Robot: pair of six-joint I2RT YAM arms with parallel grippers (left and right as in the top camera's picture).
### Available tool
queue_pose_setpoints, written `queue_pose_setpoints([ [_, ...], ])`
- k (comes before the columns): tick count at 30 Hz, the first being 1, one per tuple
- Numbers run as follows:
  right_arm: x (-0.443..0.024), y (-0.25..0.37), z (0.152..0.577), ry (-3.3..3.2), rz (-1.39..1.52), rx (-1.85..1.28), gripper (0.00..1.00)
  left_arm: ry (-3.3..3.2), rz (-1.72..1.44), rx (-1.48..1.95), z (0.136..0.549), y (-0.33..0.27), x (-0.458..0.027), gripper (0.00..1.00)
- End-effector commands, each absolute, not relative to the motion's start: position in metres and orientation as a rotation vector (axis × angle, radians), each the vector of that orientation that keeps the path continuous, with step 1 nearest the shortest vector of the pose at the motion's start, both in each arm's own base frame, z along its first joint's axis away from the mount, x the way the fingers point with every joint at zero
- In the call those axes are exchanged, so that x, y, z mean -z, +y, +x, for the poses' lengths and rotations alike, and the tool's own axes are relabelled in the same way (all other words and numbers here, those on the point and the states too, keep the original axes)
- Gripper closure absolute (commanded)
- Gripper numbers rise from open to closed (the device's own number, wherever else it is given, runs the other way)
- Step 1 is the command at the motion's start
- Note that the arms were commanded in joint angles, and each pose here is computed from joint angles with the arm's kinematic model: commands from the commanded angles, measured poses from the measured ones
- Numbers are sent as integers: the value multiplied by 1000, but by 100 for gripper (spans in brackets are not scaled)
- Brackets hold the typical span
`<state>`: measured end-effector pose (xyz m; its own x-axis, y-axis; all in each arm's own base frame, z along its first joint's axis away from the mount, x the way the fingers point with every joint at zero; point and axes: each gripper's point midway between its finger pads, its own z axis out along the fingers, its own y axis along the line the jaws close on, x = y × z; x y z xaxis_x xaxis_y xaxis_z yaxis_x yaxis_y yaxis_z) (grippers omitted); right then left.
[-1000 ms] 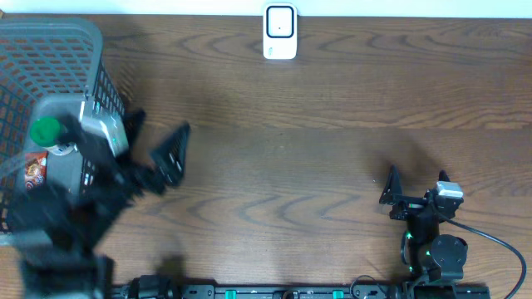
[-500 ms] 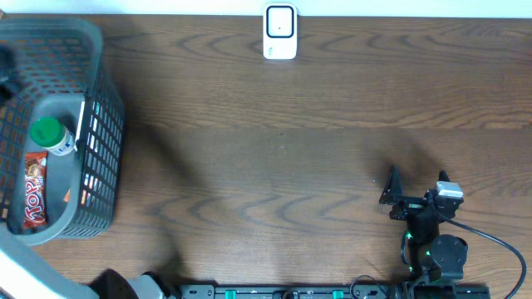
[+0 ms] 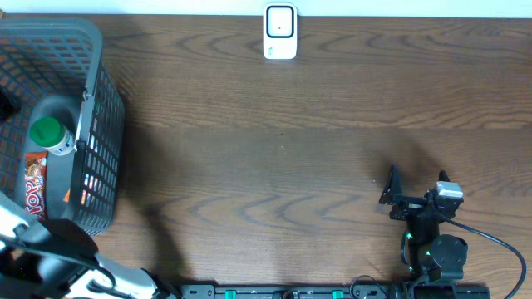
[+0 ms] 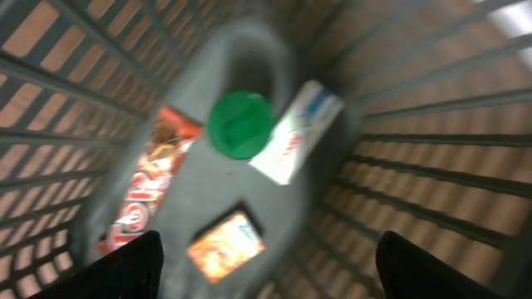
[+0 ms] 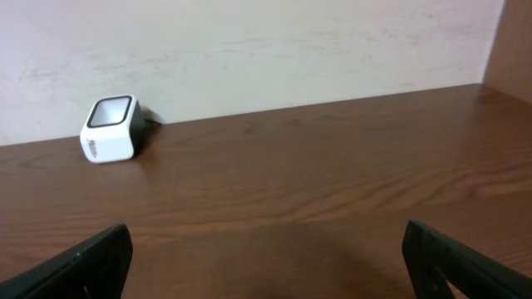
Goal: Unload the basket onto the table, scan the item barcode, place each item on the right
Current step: 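Reach the left gripper into the basket toward the green-lidded jar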
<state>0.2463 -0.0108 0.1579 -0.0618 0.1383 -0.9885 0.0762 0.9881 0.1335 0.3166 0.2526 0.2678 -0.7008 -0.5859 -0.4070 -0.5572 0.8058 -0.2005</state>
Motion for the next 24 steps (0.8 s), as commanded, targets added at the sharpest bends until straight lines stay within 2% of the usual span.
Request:
queue_pose_setpoints([
  [1,-158,-9,246,1634,149,-46,1,2636,-775,-48,309,270,-252,17],
  [24,-158,-9,246,1634,149,-46,1,2942,-516,18,366,281,-110,17],
])
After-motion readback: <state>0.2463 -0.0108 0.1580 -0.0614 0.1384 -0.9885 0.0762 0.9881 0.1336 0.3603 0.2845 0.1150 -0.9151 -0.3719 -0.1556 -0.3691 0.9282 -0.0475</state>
